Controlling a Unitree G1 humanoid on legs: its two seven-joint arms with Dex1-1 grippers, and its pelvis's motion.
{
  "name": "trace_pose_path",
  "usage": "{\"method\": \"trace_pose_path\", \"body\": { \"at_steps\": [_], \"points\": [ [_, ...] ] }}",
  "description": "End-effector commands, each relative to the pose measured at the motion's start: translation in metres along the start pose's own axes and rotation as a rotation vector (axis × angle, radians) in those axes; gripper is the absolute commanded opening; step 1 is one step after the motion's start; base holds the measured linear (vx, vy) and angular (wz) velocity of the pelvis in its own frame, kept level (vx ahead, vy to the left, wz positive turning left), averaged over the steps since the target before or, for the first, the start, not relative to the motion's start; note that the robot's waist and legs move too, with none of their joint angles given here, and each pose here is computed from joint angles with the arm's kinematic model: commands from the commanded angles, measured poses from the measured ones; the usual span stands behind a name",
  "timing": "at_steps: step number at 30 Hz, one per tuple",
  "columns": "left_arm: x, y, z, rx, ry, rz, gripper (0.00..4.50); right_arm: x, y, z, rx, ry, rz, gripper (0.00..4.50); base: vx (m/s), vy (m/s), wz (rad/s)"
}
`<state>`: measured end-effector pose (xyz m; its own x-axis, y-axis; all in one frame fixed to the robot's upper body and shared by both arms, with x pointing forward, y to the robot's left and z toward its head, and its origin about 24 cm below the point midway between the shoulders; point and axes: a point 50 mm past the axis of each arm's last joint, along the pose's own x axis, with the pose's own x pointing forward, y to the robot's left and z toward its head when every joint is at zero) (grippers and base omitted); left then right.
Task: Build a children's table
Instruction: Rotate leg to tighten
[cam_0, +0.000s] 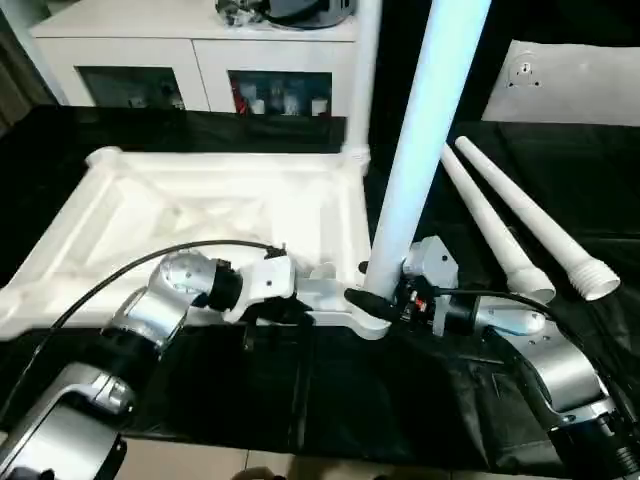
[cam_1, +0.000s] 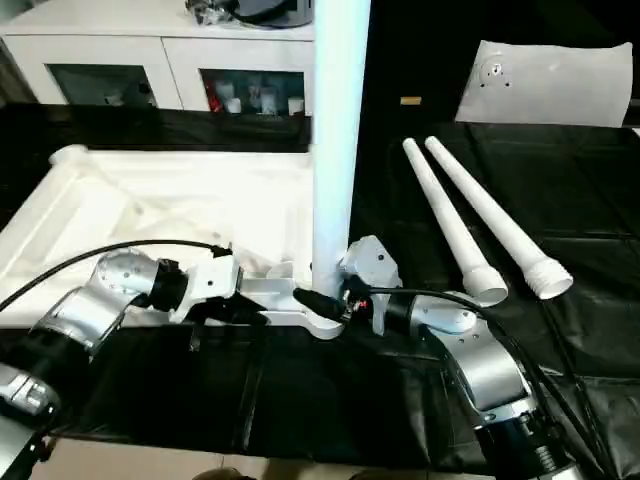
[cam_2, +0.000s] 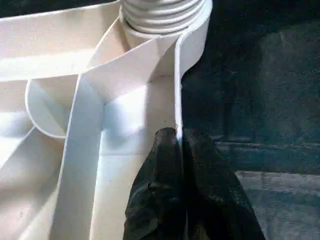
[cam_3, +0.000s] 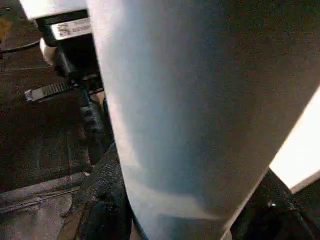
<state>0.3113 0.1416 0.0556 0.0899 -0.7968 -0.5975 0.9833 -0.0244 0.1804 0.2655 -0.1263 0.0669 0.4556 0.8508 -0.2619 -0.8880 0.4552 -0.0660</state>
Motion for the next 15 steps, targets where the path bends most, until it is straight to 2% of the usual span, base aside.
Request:
{"method": "trace_pose_path", "body": {
  "at_steps": [1,6,10,13,15],
  "points": [
    [-0.022,0.023,0.006,0.024,0.026,0.167,0.0,0.011,0.04,-0.051,0.164,0.215,0.2,1.92,0.0,0.0,0.0],
    [-0.026,0.022,0.0,0.013,0.04,0.18,0.0,0.014,0.038,-0.05,0.17,0.202,0.181,1.92,0.0,0.0,0.0],
    [-0.035,0.019,-0.009,-0.058,0.028,0.224,0.0,0.019,0.031,-0.047,0.168,0.16,0.078,1.92,0.0,0.0,0.0],
    [-0.042,0.01,-0.015,-0.143,0.035,0.295,0.0,0.025,0.019,-0.043,0.163,0.12,-0.078,1.92,0.0,0.0,0.0],
    [-0.043,0.007,-0.016,-0.176,0.028,0.333,0.0,0.027,0.016,-0.041,0.168,0.107,-0.117,1.92,0.0,0.0,0.0]
  ]
}}
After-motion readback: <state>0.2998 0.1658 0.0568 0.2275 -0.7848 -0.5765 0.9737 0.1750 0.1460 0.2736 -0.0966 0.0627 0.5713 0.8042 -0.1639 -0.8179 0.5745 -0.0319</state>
